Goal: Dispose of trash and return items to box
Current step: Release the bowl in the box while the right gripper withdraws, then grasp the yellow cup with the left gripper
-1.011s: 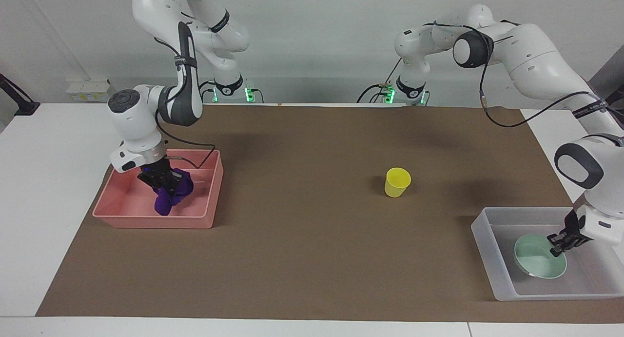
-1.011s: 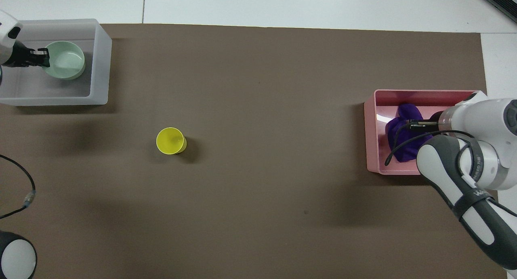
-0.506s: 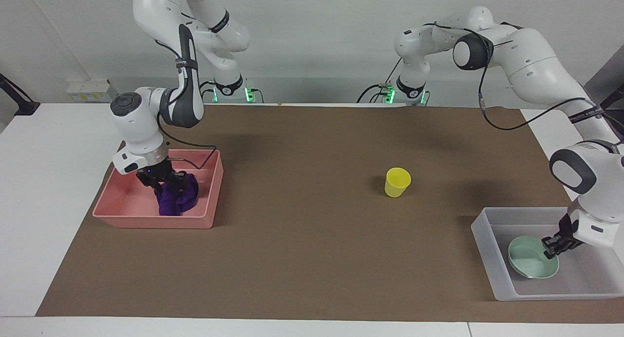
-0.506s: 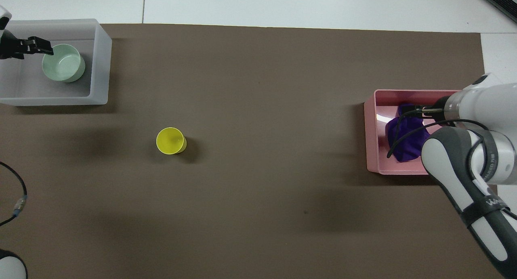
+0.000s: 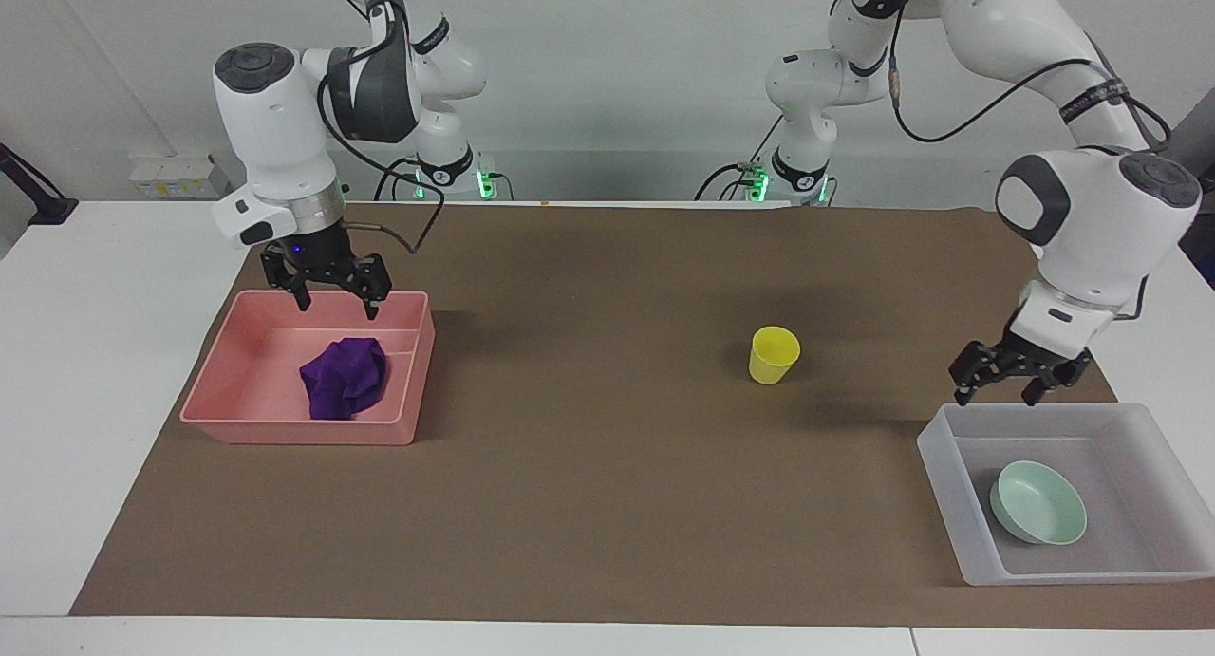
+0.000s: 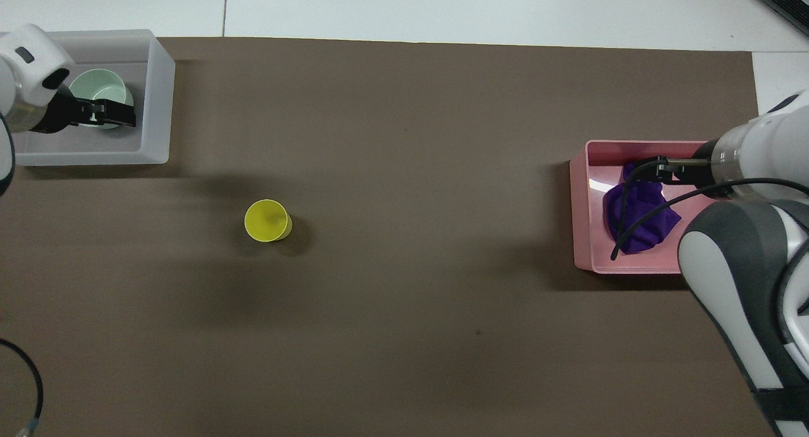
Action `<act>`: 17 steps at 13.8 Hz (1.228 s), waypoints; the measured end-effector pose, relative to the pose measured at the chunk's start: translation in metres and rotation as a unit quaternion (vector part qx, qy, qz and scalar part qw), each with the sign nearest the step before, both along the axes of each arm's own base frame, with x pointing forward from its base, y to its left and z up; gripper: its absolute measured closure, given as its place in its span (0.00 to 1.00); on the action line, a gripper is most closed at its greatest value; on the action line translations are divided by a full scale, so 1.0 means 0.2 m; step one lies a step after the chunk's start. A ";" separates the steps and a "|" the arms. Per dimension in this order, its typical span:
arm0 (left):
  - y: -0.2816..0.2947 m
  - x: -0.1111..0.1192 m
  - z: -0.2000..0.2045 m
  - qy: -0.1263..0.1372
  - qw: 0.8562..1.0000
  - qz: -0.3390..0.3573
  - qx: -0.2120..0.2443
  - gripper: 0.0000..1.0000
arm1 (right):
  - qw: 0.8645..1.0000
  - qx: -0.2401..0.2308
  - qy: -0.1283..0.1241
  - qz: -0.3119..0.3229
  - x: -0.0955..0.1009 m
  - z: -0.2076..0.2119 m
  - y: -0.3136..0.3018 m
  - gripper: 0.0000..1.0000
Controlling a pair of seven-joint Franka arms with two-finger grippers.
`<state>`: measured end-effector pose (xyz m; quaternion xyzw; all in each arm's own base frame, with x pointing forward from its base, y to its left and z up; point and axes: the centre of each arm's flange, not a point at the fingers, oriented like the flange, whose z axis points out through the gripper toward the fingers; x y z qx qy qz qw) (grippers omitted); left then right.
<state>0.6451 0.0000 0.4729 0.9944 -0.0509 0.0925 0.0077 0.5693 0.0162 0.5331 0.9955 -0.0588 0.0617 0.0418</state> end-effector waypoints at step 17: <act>-0.82 -0.58 -0.57 0.016 0.997 -0.073 -0.007 0.62 | 0.999 0.025 0.040 -0.014 -0.15 0.55 -0.07 0.00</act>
